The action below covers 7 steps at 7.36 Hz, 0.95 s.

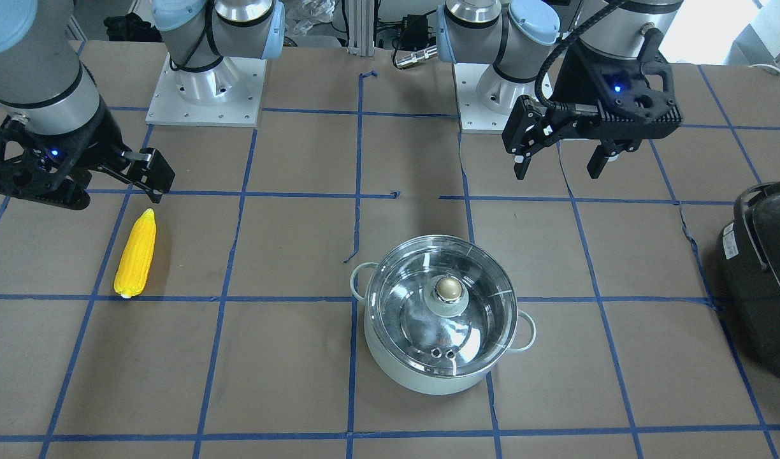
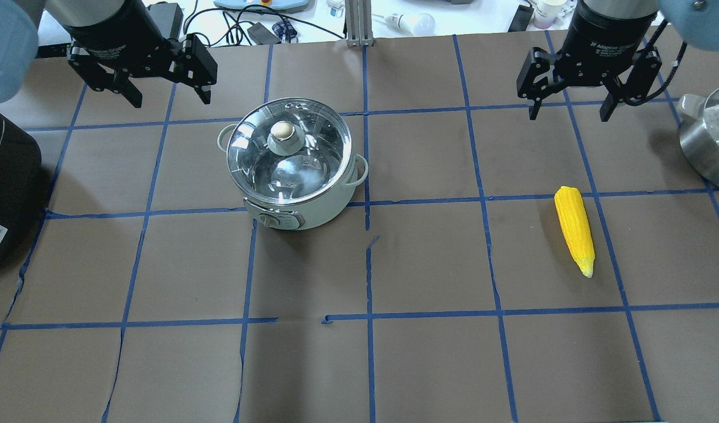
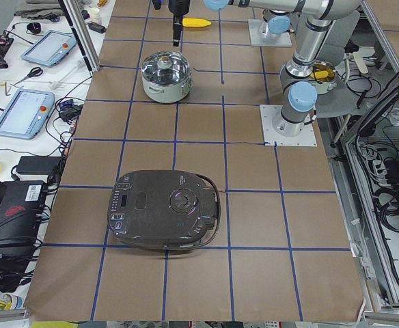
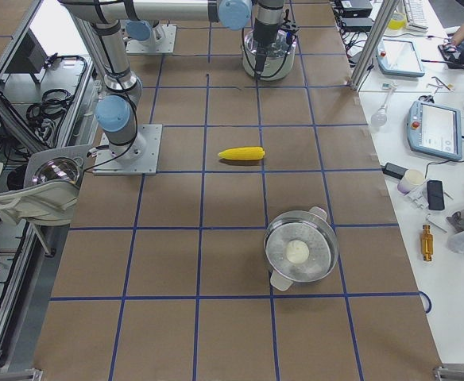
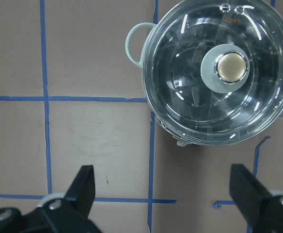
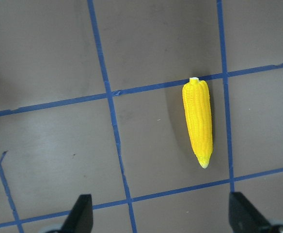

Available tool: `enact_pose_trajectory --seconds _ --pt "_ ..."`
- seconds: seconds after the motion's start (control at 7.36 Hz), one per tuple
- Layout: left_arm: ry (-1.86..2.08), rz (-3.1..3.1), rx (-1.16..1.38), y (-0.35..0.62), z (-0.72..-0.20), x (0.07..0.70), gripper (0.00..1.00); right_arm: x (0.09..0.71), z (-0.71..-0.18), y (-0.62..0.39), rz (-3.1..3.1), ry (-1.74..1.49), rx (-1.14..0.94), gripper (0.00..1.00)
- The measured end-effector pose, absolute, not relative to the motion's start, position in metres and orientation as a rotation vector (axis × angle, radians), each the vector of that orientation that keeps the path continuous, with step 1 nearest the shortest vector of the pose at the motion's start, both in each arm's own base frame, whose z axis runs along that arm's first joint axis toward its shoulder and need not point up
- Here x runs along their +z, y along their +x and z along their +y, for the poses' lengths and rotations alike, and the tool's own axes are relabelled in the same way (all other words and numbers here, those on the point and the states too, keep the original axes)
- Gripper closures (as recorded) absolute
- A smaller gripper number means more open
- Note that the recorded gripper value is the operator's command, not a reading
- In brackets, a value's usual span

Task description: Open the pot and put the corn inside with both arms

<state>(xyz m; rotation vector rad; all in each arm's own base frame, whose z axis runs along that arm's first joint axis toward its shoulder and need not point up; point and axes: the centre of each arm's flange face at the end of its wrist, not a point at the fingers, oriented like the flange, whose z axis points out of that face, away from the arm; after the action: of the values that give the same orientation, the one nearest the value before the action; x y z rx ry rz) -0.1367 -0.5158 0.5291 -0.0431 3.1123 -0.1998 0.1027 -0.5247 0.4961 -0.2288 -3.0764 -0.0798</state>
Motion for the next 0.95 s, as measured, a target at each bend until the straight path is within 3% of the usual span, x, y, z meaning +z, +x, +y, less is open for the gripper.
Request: enact_pose_trajectory --seconds 0.95 --pt "-0.052 3.113 -0.214 -0.134 -0.516 0.53 0.0 0.533 -0.488 0.109 -3.117 -0.216 0.013 0.0"
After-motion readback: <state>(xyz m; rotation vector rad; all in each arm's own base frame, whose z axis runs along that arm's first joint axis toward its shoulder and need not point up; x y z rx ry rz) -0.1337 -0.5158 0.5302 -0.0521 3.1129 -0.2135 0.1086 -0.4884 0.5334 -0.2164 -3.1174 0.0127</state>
